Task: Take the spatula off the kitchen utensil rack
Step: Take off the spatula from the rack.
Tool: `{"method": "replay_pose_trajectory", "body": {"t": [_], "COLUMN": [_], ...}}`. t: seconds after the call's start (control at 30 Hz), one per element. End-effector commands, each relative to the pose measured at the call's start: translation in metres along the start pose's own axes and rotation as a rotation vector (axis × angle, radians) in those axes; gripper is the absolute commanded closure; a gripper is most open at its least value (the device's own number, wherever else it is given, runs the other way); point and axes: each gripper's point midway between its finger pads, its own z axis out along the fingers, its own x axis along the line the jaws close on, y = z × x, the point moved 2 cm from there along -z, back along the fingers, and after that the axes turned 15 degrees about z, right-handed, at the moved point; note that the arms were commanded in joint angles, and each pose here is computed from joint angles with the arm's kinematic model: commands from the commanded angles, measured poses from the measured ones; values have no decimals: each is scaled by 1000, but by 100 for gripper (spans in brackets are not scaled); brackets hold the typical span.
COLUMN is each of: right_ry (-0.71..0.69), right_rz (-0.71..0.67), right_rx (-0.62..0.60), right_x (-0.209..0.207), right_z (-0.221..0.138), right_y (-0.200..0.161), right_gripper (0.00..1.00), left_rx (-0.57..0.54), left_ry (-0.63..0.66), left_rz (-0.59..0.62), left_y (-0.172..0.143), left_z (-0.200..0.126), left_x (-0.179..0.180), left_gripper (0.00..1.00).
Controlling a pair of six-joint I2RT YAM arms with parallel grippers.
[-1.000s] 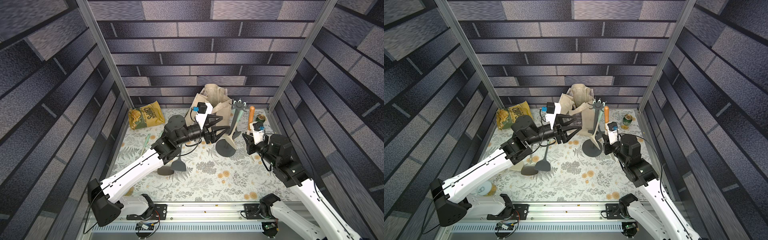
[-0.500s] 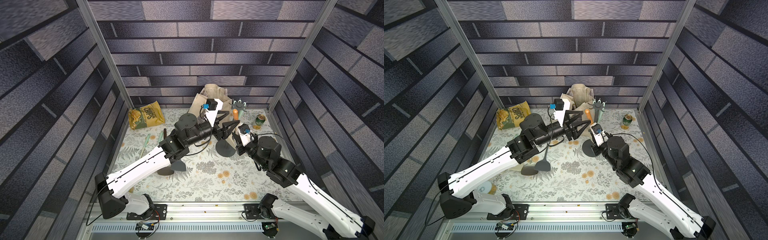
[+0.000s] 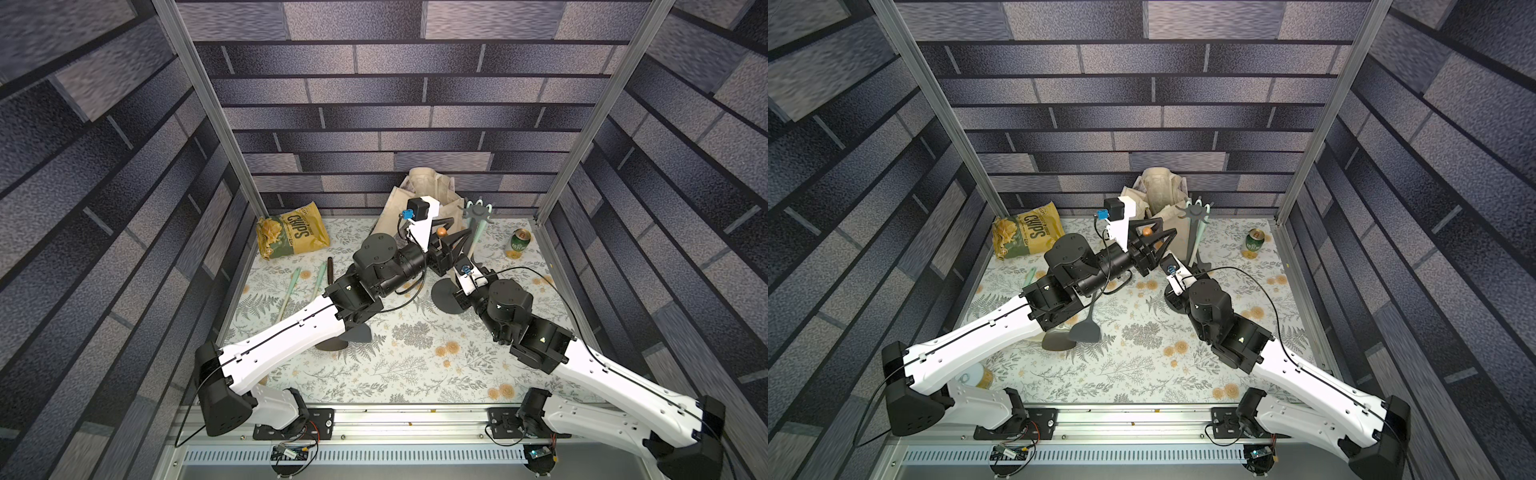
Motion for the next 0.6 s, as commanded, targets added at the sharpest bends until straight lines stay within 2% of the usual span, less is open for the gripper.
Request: {"method": "replay_pose_trajectory", "body": {"t": [0.0, 0.07, 0.27, 0.4, 0.5, 0.57], "right_ry": [-97, -124, -154, -178, -203, -220], "right_rz": [32, 37, 24, 3, 5, 1], "right_rx": [-94, -105, -131, -143, -157, -155], "right_x": [-14, -17, -16, -11, -11, -13], "right_z": [-5, -6, -7, -5, -6, -6], "right_y": [21, 23, 28, 30, 32, 32], "right_gripper": [100, 100, 100, 100, 100, 100], "left_rx": [-32, -22, -1, 4, -1, -7], "left_ry": [15, 12, -11, -13, -10, -9], "left_rz": [-10, -16, -47, -50, -50, -47], "left_y": [12, 10, 6, 6, 9, 11], "left_z": [-4, -5, -11, -13, -15, -17], "left_x": [1, 1, -3, -3, -3, -3], "left_gripper": [57, 59, 54, 64, 67, 77]}}
